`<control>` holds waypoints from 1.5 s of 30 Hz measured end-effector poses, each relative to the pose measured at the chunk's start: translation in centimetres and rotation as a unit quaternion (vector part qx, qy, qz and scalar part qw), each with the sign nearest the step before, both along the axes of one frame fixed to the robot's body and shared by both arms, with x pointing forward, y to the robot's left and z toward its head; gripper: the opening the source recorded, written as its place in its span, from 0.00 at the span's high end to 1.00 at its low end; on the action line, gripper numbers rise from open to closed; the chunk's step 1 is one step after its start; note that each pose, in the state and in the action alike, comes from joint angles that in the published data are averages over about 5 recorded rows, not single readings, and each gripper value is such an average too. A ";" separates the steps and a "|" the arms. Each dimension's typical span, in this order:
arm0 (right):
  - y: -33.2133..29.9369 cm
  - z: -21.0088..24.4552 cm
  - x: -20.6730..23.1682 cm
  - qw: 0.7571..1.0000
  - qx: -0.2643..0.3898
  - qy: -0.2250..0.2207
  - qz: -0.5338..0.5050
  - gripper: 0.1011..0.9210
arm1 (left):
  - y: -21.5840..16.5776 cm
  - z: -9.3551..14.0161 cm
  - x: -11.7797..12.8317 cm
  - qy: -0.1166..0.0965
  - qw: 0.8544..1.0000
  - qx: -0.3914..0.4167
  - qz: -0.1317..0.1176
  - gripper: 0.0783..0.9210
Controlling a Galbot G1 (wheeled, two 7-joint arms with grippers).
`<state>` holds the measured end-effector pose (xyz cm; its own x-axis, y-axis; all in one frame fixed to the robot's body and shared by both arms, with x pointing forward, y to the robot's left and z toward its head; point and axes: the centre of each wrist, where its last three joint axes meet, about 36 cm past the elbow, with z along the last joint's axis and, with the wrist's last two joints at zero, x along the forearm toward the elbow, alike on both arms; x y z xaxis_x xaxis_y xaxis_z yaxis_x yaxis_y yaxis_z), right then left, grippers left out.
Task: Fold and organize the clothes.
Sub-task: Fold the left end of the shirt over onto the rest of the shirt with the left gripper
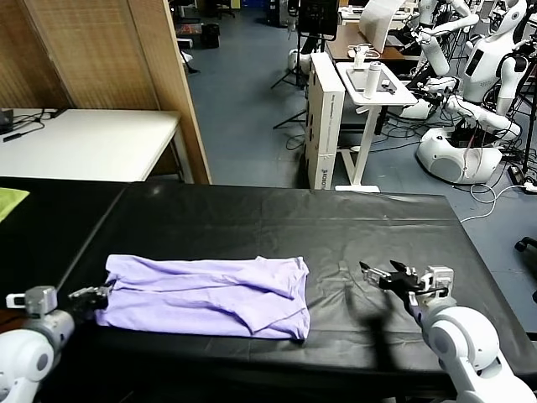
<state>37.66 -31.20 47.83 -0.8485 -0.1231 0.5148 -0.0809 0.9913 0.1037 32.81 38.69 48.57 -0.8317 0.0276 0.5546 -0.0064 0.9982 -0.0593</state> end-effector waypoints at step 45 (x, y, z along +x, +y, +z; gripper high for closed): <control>0.5 -1.9 -1.6 1.000 -0.021 0.013 -0.012 0.02 | -21.4 -2.5 0.3 0.007 0.951 -0.289 -0.112 0.90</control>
